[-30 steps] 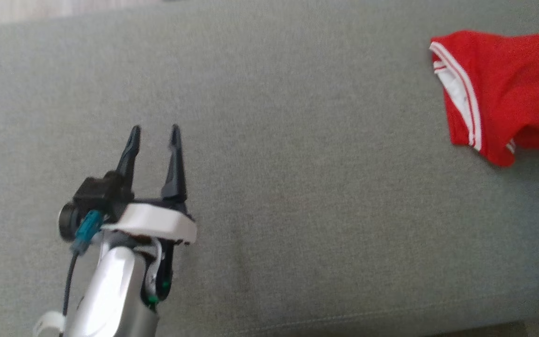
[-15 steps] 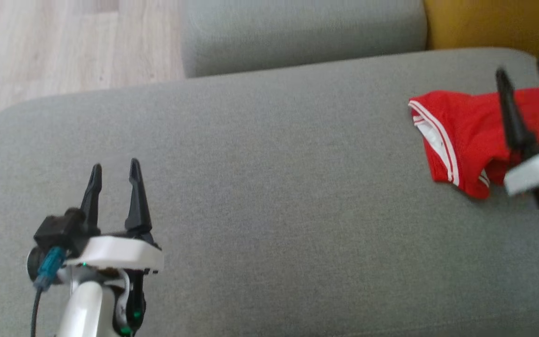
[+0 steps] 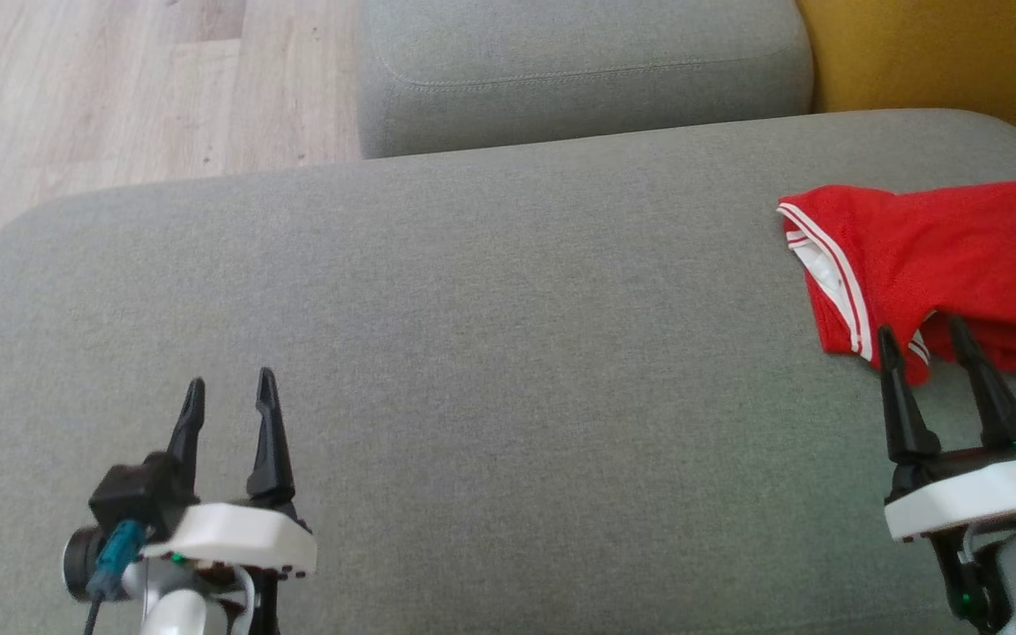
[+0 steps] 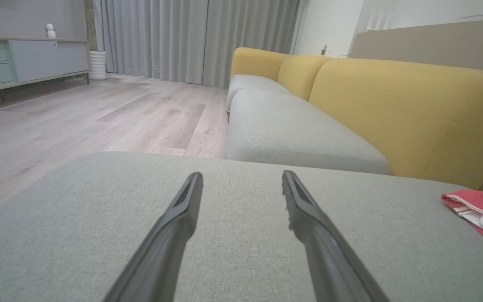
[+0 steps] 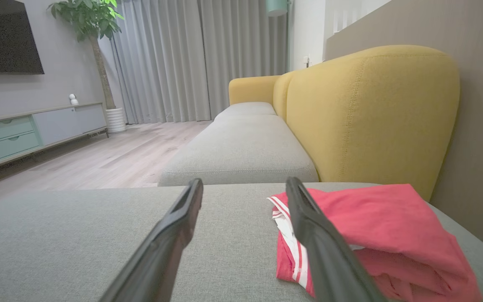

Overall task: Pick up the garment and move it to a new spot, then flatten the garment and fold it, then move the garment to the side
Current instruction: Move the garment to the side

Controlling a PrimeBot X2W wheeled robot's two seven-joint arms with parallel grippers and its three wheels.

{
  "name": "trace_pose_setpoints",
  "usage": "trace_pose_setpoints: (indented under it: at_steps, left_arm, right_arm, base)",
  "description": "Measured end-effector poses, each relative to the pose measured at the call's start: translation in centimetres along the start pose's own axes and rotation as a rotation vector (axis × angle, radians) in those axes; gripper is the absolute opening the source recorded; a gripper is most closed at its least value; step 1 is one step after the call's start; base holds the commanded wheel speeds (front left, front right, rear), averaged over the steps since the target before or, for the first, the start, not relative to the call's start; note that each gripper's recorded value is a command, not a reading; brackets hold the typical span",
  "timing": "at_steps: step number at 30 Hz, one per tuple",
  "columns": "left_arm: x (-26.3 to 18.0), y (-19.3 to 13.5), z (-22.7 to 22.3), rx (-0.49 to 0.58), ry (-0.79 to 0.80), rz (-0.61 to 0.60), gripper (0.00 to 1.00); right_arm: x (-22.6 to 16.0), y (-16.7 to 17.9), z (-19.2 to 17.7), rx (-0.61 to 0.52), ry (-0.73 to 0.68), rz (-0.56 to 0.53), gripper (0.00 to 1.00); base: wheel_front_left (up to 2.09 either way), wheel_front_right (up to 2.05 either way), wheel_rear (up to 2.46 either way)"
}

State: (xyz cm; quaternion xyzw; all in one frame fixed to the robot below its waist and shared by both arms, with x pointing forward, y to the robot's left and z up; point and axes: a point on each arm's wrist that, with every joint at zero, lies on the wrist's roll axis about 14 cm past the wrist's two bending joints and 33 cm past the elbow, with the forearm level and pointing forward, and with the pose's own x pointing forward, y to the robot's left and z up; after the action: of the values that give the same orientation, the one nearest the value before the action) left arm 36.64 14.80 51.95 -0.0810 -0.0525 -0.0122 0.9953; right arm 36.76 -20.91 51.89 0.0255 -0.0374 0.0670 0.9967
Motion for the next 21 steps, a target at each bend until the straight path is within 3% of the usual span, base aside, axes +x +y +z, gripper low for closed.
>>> trace_pose_setpoints:
  at_steps: [21]
  left_arm:
    - [-1.1,1.1,-2.6,0.011,0.084,0.032,1.00]
  right_arm:
    - [0.1,0.9,-0.8,0.020,0.014,0.000,1.00]
  base:
    - [0.00,0.00,0.00]
